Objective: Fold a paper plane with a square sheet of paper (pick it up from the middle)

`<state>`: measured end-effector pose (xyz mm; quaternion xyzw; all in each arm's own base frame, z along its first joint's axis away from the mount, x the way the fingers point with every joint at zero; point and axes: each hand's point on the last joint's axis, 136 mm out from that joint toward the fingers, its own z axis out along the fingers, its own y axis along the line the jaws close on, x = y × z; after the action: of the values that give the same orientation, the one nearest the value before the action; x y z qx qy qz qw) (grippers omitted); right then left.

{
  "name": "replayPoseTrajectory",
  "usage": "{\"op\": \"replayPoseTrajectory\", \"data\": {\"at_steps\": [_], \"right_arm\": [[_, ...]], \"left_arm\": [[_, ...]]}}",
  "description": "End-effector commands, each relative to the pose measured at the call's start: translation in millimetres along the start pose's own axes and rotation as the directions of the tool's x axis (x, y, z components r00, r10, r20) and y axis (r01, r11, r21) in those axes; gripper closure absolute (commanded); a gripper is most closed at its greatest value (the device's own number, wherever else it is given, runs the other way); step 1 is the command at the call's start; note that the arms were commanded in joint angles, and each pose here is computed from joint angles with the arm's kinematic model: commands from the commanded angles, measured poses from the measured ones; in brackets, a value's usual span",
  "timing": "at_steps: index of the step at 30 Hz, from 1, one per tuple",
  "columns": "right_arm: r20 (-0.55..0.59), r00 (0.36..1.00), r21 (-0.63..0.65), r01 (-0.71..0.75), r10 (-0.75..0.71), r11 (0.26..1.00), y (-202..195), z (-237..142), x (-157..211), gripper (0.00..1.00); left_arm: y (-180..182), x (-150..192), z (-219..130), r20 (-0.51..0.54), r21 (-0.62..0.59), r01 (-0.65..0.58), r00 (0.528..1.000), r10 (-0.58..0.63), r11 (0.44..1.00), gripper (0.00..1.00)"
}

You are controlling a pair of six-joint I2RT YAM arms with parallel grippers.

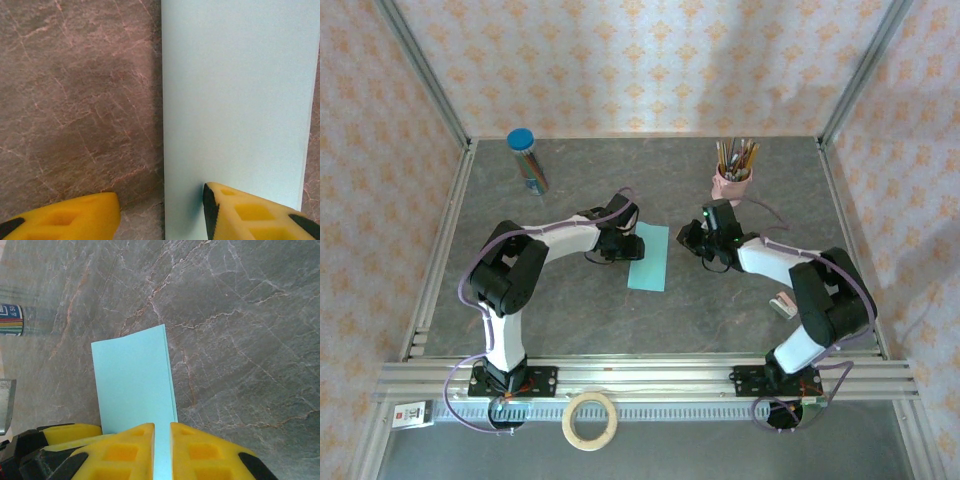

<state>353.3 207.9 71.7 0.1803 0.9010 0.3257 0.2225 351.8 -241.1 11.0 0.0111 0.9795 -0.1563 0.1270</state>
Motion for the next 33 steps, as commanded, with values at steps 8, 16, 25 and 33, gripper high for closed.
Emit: {"op": "replayPoseTrajectory", "data": {"at_steps": [8, 16, 25, 33], "right_arm": [[-0.011, 1.000, -0.002, -0.001, 0.001, 1.000, -4.5, 3.6, 4.8, 0.85], [-0.034, 0.999, -0.029, 0.002, -0.003, 1.000, -1.6, 8.0, 9.4, 0.85], [-0.079, 0.996, -0.054, 0.030, -0.034, 0.998, 6.6, 18.0, 21.8, 0.86], [-0.152, 0.985, -0.073, 0.069, -0.080, 0.995, 19.1, 33.4, 46.8, 0.88]], "left_arm": [[16.5, 48.0, 57.3, -0.159, -0.030, 0.007, 0.987, -0.012, 1.000, 0.49], [19.1, 52.0, 60.3, -0.174, -0.037, 0.004, 0.985, -0.010, 0.999, 0.48], [22.6, 56.3, 63.5, -0.186, -0.047, 0.005, 0.982, -0.013, 0.999, 0.48], [26.3, 58.2, 65.4, -0.188, -0.066, 0.022, 0.982, -0.034, 0.998, 0.48]]}}
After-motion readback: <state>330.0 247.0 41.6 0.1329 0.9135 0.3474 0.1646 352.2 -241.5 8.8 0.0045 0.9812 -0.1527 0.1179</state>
